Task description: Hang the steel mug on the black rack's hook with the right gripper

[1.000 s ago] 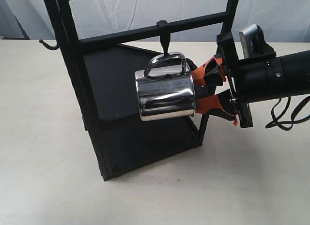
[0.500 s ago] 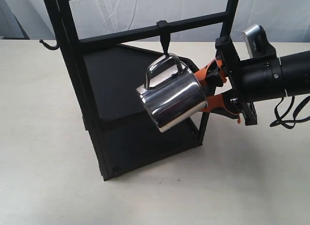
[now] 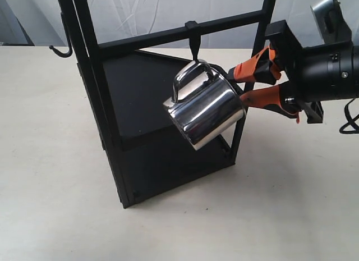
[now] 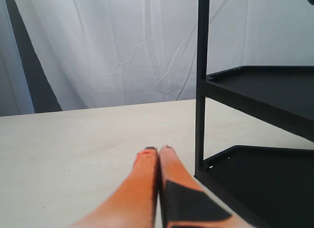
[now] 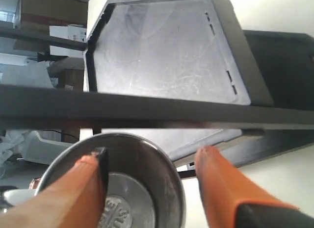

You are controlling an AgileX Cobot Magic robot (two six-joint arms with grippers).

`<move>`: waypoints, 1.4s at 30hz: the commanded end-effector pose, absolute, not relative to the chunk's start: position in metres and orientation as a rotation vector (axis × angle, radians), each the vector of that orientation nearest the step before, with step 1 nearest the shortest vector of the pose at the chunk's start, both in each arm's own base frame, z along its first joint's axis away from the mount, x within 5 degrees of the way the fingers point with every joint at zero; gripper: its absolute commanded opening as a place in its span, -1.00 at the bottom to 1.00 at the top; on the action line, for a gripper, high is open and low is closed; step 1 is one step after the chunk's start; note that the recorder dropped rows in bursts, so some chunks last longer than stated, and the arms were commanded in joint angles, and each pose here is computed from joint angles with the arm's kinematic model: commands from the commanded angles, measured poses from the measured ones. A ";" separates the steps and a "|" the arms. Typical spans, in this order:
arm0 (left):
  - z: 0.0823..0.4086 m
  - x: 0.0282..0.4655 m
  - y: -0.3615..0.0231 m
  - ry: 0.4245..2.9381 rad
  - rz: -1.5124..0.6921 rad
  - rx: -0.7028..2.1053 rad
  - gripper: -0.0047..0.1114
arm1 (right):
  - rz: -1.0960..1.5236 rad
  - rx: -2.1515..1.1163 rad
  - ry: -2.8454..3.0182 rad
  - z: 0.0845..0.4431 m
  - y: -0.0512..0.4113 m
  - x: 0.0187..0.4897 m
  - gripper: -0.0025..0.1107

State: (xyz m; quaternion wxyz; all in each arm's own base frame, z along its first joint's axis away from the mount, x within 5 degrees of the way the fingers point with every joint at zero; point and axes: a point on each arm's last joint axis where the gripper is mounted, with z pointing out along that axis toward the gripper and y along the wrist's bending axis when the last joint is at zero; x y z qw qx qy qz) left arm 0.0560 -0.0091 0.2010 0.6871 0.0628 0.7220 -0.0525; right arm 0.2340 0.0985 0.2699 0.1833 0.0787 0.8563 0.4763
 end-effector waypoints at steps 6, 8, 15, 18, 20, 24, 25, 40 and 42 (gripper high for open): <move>0.202 0.056 -0.009 1.606 -0.122 0.143 -0.89 | 1.031 0.287 2.496 0.274 0.080 0.220 -0.02; 0.202 0.056 -0.009 1.606 -0.122 0.143 -0.89 | 0.941 0.266 2.504 0.277 0.075 0.216 -0.02; 0.202 0.056 -0.009 1.606 -0.122 0.143 -0.89 | 0.818 0.128 2.466 0.295 0.067 0.194 -0.02; 0.202 0.056 -0.009 1.606 -0.122 0.143 -0.89 | 0.790 0.062 2.485 0.299 0.066 0.183 -0.33; 0.202 0.056 -0.009 1.606 -0.122 0.143 -0.89 | 0.752 0.018 2.492 0.301 0.064 0.176 -0.73; 0.202 0.056 -0.009 1.606 -0.122 0.143 -0.89 | 0.672 0.035 2.445 0.311 0.057 0.165 -0.93; 0.202 0.056 -0.009 1.606 -0.122 0.143 -0.89 | 0.647 0.045 2.413 0.314 0.054 0.164 -0.93; 0.202 0.056 -0.009 1.606 -0.122 0.143 -0.89 | 0.555 -0.013 2.044 0.359 0.040 0.106 -0.93; 0.202 0.056 -0.009 1.606 -0.122 0.143 -0.89 | 0.495 -0.044 2.036 0.359 0.037 0.104 -0.93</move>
